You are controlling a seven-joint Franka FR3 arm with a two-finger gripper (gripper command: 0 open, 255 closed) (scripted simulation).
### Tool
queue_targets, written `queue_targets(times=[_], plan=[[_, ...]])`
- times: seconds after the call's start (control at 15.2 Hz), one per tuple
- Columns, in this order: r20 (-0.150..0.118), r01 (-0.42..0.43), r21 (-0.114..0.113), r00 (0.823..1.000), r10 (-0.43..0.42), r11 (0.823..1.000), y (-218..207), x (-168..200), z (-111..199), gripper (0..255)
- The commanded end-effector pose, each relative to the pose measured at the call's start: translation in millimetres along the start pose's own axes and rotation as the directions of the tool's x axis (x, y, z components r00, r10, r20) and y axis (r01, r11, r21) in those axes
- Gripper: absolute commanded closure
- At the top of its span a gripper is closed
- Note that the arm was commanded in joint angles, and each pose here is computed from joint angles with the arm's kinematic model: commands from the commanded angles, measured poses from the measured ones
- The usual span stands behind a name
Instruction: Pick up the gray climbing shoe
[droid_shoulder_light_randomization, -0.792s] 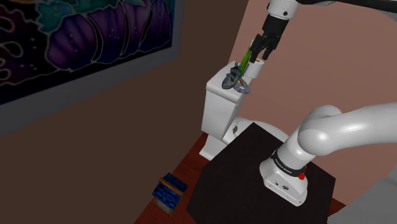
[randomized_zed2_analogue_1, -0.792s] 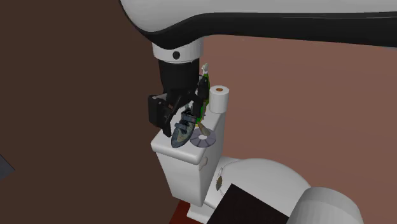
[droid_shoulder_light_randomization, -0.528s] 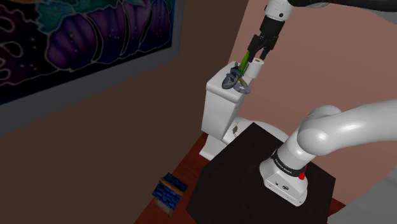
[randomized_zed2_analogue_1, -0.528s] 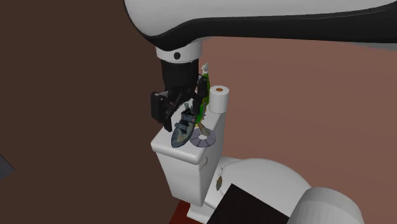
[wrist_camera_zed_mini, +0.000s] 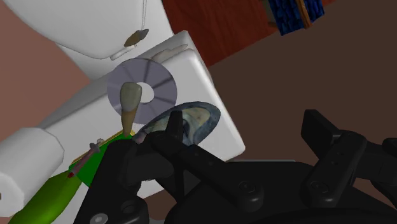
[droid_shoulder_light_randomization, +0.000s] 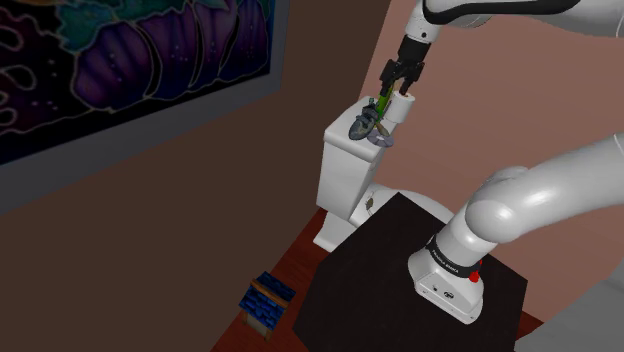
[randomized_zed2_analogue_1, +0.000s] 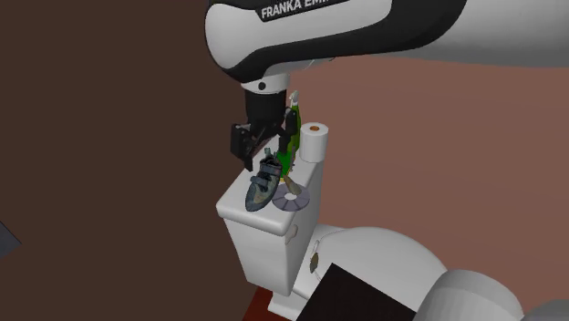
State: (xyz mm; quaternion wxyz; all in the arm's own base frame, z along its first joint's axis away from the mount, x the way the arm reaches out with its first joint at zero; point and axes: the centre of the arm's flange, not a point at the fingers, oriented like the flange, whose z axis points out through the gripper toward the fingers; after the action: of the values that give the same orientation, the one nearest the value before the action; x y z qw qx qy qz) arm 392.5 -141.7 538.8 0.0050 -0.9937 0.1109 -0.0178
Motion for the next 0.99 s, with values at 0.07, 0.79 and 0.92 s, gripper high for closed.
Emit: queue_targets(times=[0.07, 0.79, 0.92], plan=[[-0.007, -0.029, 0.005, 1.000, 0.029, 1.000, 25, 28, 13, 0], [-0.027, -0.134, 0.028, 0.991, 0.134, 0.991, 126, 117, 67, 0], [-0.031, -0.152, 0.033, 0.988, 0.153, 0.988, 145, 132, 77, 0]])
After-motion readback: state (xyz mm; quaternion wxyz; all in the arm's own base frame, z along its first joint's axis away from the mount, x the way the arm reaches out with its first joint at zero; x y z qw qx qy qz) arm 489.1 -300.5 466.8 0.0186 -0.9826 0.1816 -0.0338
